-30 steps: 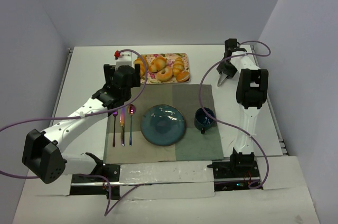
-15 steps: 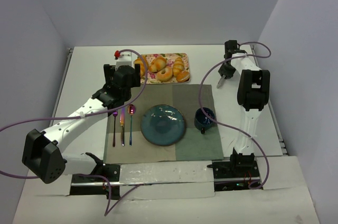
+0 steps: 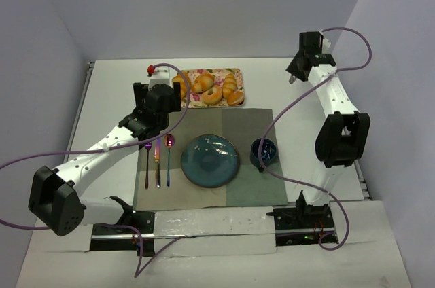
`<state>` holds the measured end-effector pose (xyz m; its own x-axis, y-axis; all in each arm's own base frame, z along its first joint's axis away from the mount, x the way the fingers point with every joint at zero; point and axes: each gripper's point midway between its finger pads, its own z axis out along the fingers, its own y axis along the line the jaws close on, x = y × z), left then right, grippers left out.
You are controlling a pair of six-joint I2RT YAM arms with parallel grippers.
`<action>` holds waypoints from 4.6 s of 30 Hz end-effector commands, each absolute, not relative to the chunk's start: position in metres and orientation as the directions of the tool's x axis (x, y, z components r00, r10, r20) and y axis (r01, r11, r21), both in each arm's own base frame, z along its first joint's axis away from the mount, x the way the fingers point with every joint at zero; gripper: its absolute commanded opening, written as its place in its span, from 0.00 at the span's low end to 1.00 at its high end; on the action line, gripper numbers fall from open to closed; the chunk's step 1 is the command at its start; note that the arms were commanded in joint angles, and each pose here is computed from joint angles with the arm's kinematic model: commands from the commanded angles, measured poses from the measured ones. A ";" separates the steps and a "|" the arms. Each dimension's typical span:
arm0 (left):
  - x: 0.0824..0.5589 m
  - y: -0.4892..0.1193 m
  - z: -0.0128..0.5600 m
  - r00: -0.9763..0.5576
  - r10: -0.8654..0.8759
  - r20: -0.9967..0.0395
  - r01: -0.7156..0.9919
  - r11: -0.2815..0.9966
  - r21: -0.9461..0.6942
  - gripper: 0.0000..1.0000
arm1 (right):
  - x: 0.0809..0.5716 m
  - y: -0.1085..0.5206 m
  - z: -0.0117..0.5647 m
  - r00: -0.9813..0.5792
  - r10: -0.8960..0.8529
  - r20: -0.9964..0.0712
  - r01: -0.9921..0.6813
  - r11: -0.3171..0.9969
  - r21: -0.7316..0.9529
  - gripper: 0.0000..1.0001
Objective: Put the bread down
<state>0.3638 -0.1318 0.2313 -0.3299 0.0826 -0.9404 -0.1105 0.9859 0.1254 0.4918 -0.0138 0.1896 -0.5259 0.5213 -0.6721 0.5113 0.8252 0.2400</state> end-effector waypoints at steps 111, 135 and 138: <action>0.367 -0.135 0.254 -0.276 0.039 -0.960 -0.121 0.990 0.075 0.99 | 0.362 0.186 0.144 -0.788 0.141 -0.600 -0.036 0.961 0.273 0.44; 0.367 -0.135 0.254 -0.276 0.039 -0.960 -0.121 0.990 0.075 0.99 | 0.356 0.177 0.174 -0.745 0.158 -0.648 -0.027 0.963 0.267 0.00; 0.366 -0.134 0.254 -0.276 0.039 -0.960 -0.121 0.990 0.075 0.99 | 0.355 0.175 0.180 -0.737 0.160 -0.657 -0.025 0.964 0.264 0.00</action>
